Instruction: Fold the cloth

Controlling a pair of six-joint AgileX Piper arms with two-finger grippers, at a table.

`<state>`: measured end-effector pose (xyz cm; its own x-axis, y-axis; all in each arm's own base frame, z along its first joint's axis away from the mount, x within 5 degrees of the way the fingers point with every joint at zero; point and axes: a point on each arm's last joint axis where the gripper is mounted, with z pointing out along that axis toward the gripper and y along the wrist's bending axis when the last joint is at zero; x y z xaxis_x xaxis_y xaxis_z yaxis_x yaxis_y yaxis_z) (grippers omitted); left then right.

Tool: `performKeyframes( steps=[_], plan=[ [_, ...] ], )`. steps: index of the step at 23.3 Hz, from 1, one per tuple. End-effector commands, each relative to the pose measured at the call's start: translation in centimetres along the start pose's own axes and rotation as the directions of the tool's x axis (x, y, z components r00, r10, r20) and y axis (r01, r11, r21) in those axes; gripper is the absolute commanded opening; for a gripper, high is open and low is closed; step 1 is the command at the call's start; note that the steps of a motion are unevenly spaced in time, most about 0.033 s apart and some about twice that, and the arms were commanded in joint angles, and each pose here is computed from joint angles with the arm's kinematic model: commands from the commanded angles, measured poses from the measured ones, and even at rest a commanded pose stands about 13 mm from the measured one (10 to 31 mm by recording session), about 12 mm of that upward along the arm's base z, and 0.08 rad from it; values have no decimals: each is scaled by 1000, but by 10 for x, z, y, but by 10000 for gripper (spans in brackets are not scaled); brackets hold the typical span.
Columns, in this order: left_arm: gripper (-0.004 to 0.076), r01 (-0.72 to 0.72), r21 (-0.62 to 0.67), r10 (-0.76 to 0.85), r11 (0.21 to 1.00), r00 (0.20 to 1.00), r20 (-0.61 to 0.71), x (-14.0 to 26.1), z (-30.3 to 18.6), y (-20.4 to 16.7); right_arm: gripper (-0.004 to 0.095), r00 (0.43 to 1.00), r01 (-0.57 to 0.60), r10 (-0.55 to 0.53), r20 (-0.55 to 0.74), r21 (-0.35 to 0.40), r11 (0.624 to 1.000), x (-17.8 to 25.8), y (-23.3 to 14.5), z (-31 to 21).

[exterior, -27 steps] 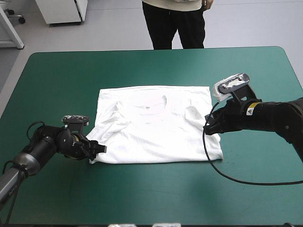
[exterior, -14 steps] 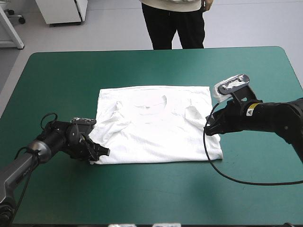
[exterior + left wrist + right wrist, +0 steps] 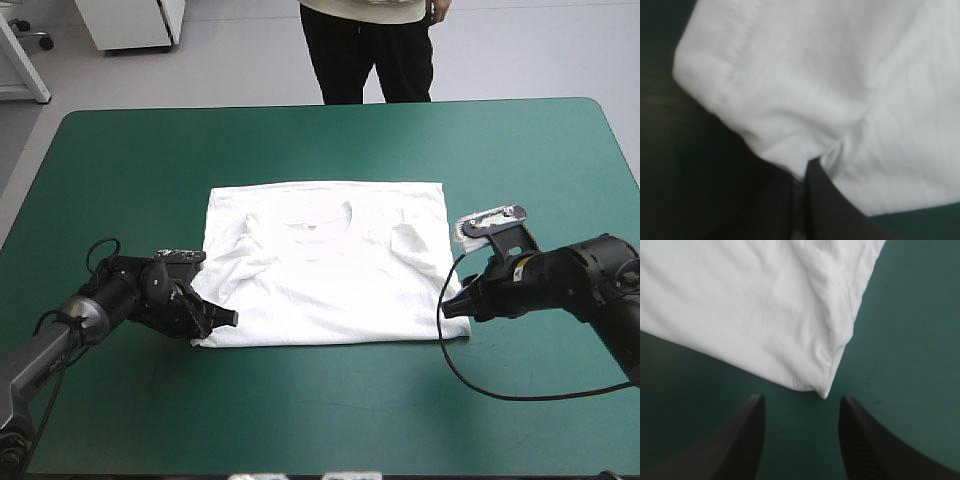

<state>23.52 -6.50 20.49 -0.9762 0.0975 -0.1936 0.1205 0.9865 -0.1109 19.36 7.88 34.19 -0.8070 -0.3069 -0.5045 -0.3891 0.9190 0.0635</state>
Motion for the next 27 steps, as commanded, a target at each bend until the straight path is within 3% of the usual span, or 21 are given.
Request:
performKeyframes(
  steps=[1, 11, 13, 16, 19, 20, 27],
  plan=[
    [-9, -34, -39, 35, 999, 999, 22, -3, 1, 4, 448, 996, -23, 21, 90, 19, 1000, 2, -3, 11],
    [-9, -45, -44, 46, 998, 999, 26, -3, 1, 4, 512, 994, -102, 103, -28, 28, 994, 25, -10, 88],
    [-9, -42, -48, 43, 998, 999, 22, -3, 1, 5, 453, 990, -101, 104, -96, 41, 994, 30, -12, 106],
    [-9, -48, -47, 49, 998, 999, 20, -3, 1, 4, 287, 981, -98, 105, -162, 53, 994, 39, -14, 130],
    [-9, -59, -59, 61, 996, 998, 21, -3, 0, 5, 23, 973, -67, 78, -217, 56, 996, 49, -15, 140],
    [-9, -66, -68, 68, 996, 997, 26, -3, 0, 6, -16, 971, -64, 76, -227, 57, 996, 52, -15, 139],
    [-9, -93, -108, 104, 990, 989, 102, 3, -26, 9, -17, 980, -59, 67, -185, 50, 997, 59, -12, 99]
  ],
)
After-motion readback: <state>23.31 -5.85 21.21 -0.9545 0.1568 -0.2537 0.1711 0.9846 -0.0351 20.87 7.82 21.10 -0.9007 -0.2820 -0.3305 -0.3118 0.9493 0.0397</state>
